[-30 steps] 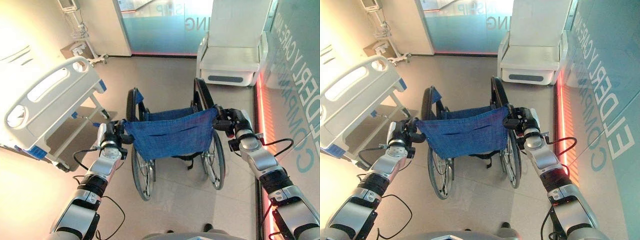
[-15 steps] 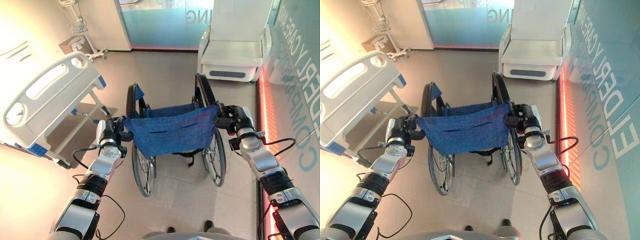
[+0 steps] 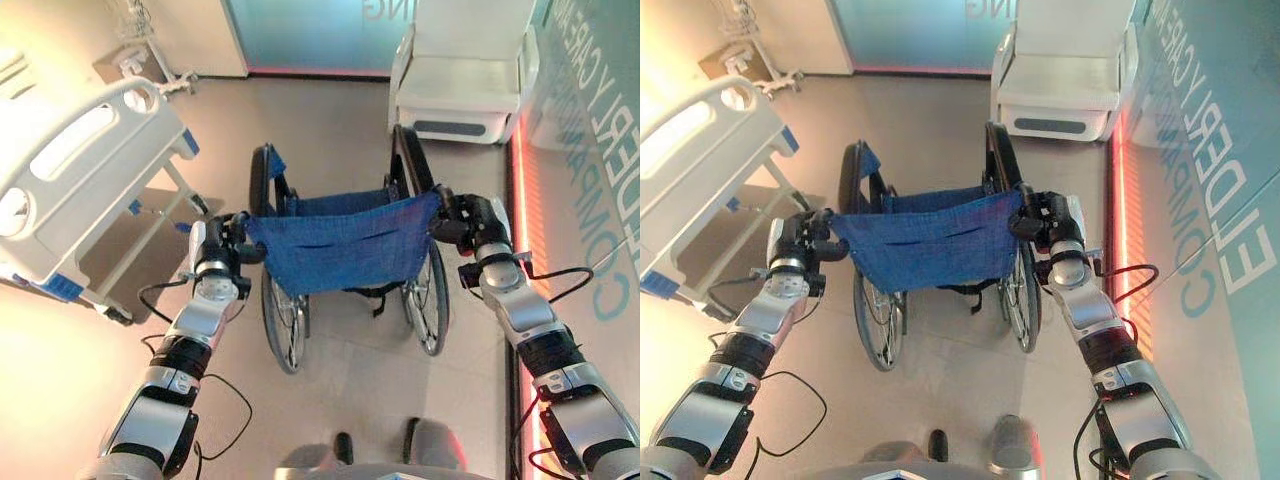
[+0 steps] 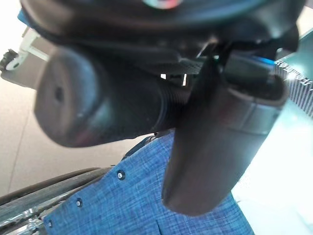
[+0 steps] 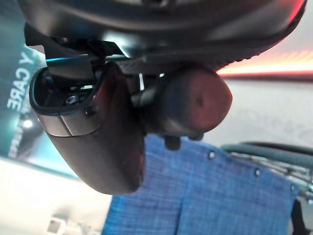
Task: Push the wheelchair next to the bed
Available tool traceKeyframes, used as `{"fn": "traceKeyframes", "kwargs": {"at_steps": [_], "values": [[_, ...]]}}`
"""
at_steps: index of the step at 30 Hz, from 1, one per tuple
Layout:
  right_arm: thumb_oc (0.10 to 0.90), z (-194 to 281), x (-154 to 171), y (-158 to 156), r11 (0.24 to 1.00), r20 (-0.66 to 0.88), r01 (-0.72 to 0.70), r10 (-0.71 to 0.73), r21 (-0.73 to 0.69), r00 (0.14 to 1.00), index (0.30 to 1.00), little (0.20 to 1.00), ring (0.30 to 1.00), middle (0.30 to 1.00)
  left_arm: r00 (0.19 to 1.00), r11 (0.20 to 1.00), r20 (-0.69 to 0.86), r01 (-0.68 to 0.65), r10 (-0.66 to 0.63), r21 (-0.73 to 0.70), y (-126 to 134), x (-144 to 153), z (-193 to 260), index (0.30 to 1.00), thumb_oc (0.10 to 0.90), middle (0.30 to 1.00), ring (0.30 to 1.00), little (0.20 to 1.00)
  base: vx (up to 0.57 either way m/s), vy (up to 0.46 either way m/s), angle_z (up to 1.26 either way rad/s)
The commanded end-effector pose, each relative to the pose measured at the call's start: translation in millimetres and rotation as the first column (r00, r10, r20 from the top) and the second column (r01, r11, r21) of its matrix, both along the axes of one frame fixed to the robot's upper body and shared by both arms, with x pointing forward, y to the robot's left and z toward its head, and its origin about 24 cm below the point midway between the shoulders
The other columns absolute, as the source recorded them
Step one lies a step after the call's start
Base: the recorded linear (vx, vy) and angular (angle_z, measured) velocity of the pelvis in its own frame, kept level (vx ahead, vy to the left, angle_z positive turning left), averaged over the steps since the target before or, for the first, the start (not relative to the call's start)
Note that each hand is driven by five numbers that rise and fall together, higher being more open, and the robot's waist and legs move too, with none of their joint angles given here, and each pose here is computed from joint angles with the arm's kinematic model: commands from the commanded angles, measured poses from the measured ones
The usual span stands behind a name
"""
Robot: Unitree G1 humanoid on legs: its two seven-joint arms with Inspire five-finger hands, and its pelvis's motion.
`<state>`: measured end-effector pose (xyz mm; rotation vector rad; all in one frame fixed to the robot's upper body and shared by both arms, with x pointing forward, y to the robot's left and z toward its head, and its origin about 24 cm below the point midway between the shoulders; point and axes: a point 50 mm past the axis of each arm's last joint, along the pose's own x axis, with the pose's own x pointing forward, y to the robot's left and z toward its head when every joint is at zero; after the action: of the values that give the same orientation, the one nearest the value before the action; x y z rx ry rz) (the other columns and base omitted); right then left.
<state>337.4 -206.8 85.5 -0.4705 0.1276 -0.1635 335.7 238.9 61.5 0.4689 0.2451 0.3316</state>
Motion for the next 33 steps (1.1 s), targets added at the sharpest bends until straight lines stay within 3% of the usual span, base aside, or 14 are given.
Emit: {"fn": "traceKeyframes", "kwargs": {"at_steps": [1, 9, 19, 27, 33], "values": [[0.400, -42, -19, -13, 0.988, -0.133, -0.032, 0.012, -0.154, 0.991, 0.300, 0.300, 0.300, 0.300, 0.985, 0.968, 0.092, 0.160, -0.144, -0.194, -30, -19, -31, 0.300, 0.400, 0.300, 0.300, 0.300, 0.35, -0.244, 0.53], [0.400, -46, -18, -18, 0.993, -0.181, 0.000, -0.022, -0.118, 0.983, 0.300, 0.300, 0.300, 0.300, 0.984, 0.960, 0.029, 0.177, -0.175, -0.218, -31, -17, -39, 0.300, 0.400, 0.300, 0.300, 0.300, 0.36, -0.282, 0.57], [0.400, -51, -26, -26, 0.985, -0.178, -0.011, -0.020, -0.170, 0.984, 0.300, 0.300, 0.300, 0.300, 0.979, 0.945, 0.081, 0.203, -0.188, -0.255, -35, -26, -39, 0.300, 0.400, 0.300, 0.300, 0.300, 0.40, -0.206, 0.13], [0.400, -18, 0, -20, 0.981, -0.157, -0.042, 0.012, -0.192, 0.988, 0.300, 0.300, 0.300, 0.300, 0.976, 0.962, 0.147, 0.189, -0.162, -0.196, -20, -23, -16, 0.300, 0.400, 0.300, 0.300, 0.300, 0.56, 0.106, -0.34], [0.400, -39, -14, -26, 0.989, -0.231, -0.053, 0.019, -0.142, 0.973, 0.300, 0.300, 0.300, 0.300, 0.982, 0.969, 0.100, 0.176, -0.161, -0.173, -2, -24, -15, 0.300, 0.400, 0.300, 0.300, 0.300, 0.54, 0.244, -0.45]]}}
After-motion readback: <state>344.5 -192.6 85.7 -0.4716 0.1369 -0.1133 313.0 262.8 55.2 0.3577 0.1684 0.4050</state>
